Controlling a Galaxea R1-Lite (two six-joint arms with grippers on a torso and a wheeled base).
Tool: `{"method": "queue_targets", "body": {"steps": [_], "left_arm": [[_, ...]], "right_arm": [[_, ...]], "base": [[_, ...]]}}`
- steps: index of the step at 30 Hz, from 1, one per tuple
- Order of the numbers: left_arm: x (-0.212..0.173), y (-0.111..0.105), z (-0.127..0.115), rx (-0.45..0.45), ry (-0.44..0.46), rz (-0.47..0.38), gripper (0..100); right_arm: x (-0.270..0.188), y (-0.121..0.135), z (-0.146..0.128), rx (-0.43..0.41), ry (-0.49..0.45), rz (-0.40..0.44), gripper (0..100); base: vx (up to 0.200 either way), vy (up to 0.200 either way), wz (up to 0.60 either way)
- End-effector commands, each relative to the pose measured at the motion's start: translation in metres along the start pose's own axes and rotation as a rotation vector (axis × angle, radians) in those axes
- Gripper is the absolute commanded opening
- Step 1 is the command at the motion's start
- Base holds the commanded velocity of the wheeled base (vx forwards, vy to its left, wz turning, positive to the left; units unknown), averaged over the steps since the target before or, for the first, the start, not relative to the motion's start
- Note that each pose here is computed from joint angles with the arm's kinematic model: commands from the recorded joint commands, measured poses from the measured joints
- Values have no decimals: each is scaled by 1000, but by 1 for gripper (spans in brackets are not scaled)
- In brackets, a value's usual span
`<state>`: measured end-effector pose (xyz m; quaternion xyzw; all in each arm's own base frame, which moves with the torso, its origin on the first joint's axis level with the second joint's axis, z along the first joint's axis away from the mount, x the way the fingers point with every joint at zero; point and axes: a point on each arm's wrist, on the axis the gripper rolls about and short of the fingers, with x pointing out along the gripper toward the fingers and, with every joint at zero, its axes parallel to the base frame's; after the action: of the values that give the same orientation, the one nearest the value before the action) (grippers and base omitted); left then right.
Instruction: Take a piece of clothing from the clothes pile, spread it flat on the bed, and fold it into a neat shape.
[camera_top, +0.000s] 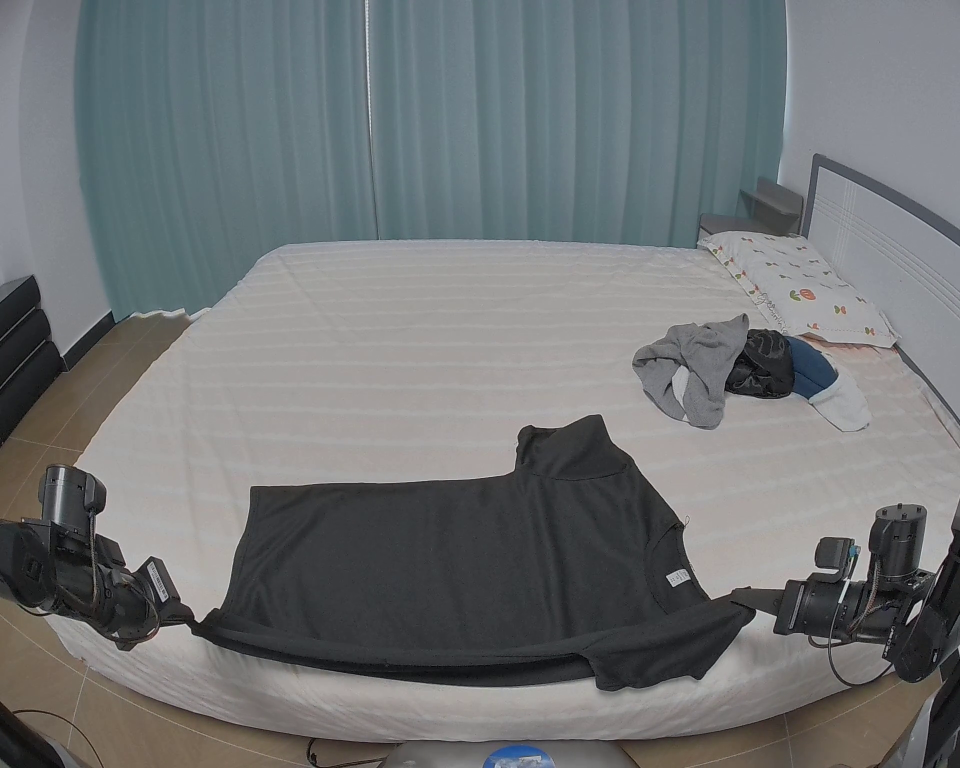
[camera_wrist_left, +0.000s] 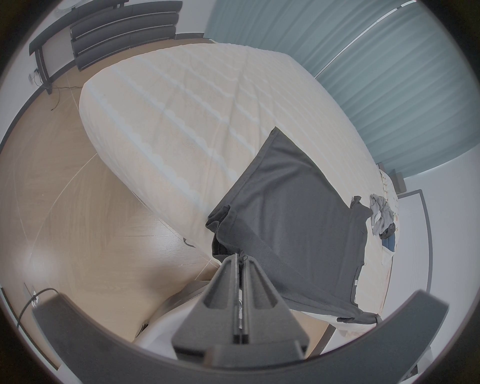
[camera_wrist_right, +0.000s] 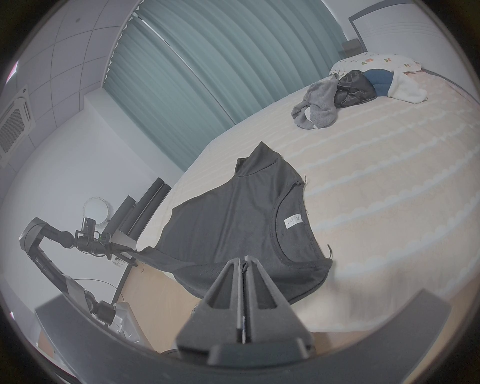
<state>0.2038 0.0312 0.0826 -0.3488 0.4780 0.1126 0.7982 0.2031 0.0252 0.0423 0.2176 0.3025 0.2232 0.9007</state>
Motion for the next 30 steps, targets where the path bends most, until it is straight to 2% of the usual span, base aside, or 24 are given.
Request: {"method": "queue_targets", "body": {"steps": [1,19,24,30], "left_arm": [[19,-3,14,-19,34,24,0],[66,-10,47,-70,75,55,0],[80,-12,56,-112,78,62,0],[86,-16,62,-106,74,55,0]], "right_arm": [[12,-5,7,2,-7,3,0],[75,-23,20,-20,5,32,0],[88,-26,26,-14,23,26,0],[98,-29,35,-12,16,20,0]], "base": [[0,0,0],[0,0,0],[0,0,0],[0,0,0]]}}
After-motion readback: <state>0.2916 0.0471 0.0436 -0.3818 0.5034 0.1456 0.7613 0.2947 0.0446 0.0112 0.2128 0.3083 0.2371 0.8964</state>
